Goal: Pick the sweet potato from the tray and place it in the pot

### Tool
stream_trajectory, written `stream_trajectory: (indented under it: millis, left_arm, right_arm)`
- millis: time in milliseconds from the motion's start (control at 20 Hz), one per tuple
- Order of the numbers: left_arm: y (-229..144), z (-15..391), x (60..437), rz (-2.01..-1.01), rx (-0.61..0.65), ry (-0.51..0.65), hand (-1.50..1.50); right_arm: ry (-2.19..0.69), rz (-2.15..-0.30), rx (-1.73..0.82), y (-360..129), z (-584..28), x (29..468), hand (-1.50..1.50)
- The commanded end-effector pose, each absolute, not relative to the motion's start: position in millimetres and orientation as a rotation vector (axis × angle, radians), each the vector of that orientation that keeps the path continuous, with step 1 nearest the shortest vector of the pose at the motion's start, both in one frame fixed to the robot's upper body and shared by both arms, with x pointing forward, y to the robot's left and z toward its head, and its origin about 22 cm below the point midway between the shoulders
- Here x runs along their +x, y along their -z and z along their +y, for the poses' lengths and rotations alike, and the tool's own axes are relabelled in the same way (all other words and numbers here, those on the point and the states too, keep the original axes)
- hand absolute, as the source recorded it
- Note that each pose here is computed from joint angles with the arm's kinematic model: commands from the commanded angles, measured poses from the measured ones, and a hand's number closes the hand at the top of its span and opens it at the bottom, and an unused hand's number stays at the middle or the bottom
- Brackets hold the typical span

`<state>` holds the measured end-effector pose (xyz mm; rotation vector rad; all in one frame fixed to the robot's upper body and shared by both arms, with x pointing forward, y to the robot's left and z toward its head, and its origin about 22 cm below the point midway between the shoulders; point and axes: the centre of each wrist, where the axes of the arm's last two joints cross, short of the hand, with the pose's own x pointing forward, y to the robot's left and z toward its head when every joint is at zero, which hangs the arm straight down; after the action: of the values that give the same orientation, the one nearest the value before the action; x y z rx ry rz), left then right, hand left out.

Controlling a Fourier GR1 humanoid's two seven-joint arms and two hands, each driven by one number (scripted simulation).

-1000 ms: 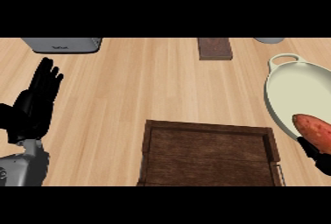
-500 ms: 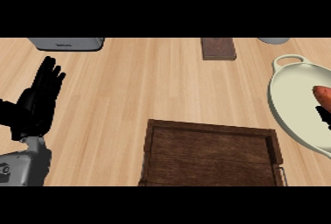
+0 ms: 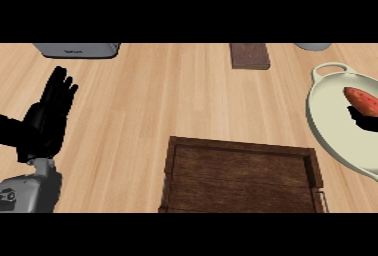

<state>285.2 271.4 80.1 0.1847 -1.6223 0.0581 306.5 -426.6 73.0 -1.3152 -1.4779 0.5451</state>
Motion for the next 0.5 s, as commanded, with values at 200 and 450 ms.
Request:
stream_trajectory:
  millis: [200,450]
  left_arm:
    - [-79.7,280.7,285.6,-1.597,0.176,-0.065,0.00]
    - [-95.5,273.5,291.4,-1.628,0.184,-0.045,0.00]
  right_arm:
    - [-0.454,-1.384,-1.044,-24.6,-445.6,322.5,-1.50]
    - [-0.431,-1.464,-0.805,-19.2,-444.2,334.3,-1.50]
